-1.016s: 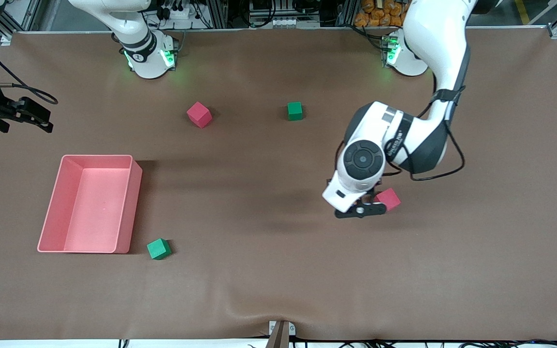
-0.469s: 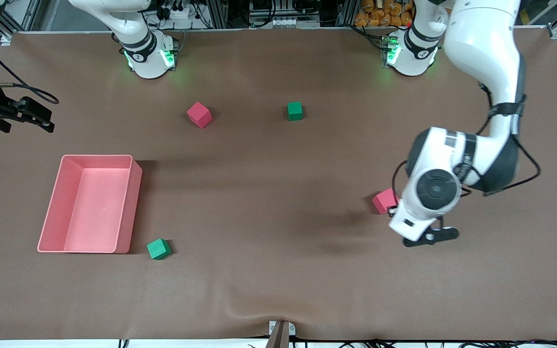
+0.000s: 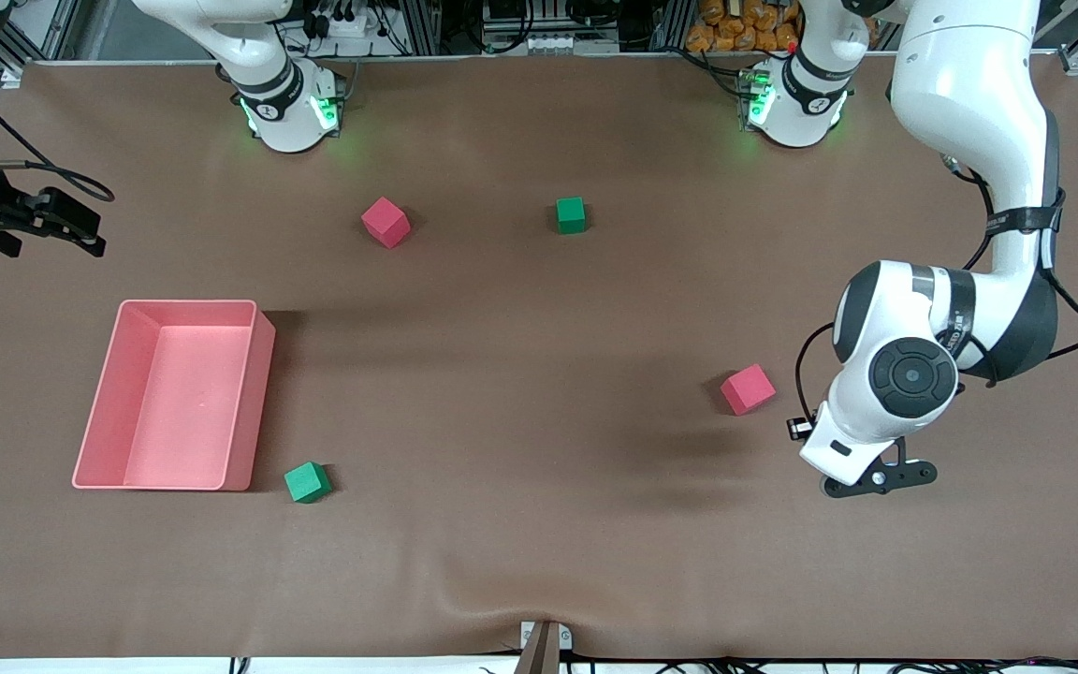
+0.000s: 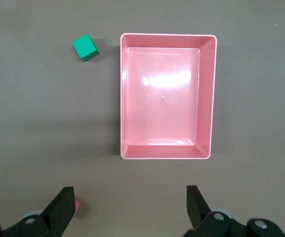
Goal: Place and upright button with both arms
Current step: 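Lift the button with the left gripper, turning it head up, then lower the button upright onto the table with the left gripper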
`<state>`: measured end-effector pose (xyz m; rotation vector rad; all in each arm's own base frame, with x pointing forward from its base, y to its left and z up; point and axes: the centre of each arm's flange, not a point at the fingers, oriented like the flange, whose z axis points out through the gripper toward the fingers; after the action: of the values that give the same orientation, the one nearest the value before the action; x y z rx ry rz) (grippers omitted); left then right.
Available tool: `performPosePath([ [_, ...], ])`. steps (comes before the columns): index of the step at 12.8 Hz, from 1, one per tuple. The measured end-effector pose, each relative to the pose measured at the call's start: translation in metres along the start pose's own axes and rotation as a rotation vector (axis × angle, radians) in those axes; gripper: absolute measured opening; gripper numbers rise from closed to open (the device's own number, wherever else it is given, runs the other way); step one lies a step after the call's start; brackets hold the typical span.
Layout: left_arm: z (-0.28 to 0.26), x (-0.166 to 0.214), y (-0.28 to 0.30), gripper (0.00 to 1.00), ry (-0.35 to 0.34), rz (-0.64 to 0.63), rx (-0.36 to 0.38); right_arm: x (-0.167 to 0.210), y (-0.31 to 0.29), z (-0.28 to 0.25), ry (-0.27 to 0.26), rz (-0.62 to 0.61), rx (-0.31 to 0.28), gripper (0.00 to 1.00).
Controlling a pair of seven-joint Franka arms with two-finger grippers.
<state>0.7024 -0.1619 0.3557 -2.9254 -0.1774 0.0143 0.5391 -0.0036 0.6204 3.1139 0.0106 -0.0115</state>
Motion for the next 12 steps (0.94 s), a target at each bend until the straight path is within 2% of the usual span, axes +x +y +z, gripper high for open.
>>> performPosePath([
  [3, -0.001, 0.006, 0.006, 0.43, 0.061, 0.032, -0.031, 0.000, 0.000, 0.000, -0.001, 0.000, 0.000, 1.00],
  [6, -0.013, 0.003, 0.044, 0.43, 0.145, 0.073, -0.127, 0.000, 0.000, 0.000, -0.003, 0.001, 0.000, 1.00],
  [8, -0.015, -0.010, 0.080, 0.43, 0.143, 0.098, -0.211, 0.000, 0.000, 0.000, -0.003, 0.001, 0.000, 1.00],
  [10, -0.012, -0.028, 0.121, 0.43, 0.133, 0.123, -0.258, 0.000, 0.001, 0.000, -0.003, 0.001, 0.000, 1.00],
  [12, -0.022, -0.045, 0.160, 0.43, 0.180, 0.116, -0.297, 0.000, 0.001, 0.001, -0.003, 0.002, 0.000, 1.00],
])
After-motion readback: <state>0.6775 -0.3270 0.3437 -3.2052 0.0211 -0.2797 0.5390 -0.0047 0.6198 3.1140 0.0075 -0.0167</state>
